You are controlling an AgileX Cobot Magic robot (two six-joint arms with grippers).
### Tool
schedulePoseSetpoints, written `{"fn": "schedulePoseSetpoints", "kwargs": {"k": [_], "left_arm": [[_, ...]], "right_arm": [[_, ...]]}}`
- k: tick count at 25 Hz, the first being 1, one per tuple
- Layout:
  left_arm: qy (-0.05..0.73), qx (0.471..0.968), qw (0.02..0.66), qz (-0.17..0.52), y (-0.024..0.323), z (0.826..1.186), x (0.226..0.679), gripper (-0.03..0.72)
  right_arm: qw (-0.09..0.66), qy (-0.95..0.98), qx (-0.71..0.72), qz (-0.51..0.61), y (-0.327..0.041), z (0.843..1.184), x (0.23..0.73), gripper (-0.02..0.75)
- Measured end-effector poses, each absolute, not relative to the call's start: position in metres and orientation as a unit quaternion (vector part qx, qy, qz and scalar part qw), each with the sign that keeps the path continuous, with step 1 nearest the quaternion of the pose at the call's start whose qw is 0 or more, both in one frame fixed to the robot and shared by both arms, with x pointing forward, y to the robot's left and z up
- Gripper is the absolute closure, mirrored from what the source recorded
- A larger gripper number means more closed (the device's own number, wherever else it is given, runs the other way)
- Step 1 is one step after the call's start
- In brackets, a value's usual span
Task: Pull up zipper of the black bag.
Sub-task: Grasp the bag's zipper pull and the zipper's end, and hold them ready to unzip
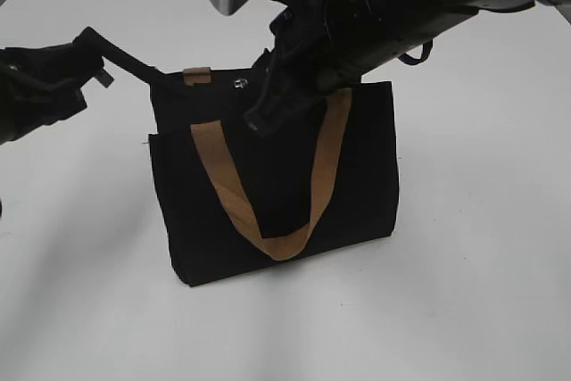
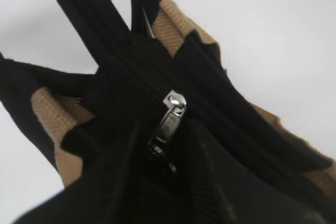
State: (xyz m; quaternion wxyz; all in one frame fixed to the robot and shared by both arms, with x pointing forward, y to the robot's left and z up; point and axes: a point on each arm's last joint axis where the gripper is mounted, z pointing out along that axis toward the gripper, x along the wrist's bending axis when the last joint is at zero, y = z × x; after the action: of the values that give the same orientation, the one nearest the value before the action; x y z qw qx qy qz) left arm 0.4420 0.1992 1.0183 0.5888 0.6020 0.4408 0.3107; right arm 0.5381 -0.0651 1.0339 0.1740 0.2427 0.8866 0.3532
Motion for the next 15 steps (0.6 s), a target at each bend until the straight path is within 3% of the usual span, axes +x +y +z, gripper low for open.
{"fn": "schedulePoseSetpoints", "kwargs": {"k": [6, 10, 15], "left_arm": [[0.441, 0.602, 0.589, 0.311, 0.199, 1.018, 0.442, 0.683], [0.441, 0.602, 0.589, 0.311, 0.199, 1.018, 0.442, 0.683], [0.441, 0.604, 0.587, 0.310, 0.199, 1.018, 0.442, 0.683]], "right_arm": [[0.166, 0.900, 0.230, 0.331, -0.066, 1.027, 0.538, 0.619], [0.162, 0.903, 0.229, 0.324, -0.066, 1.023, 0.538, 0.738], [0.175, 0.911, 0.212, 0.306, -0.069, 1.023, 0.538, 0.738]]}}
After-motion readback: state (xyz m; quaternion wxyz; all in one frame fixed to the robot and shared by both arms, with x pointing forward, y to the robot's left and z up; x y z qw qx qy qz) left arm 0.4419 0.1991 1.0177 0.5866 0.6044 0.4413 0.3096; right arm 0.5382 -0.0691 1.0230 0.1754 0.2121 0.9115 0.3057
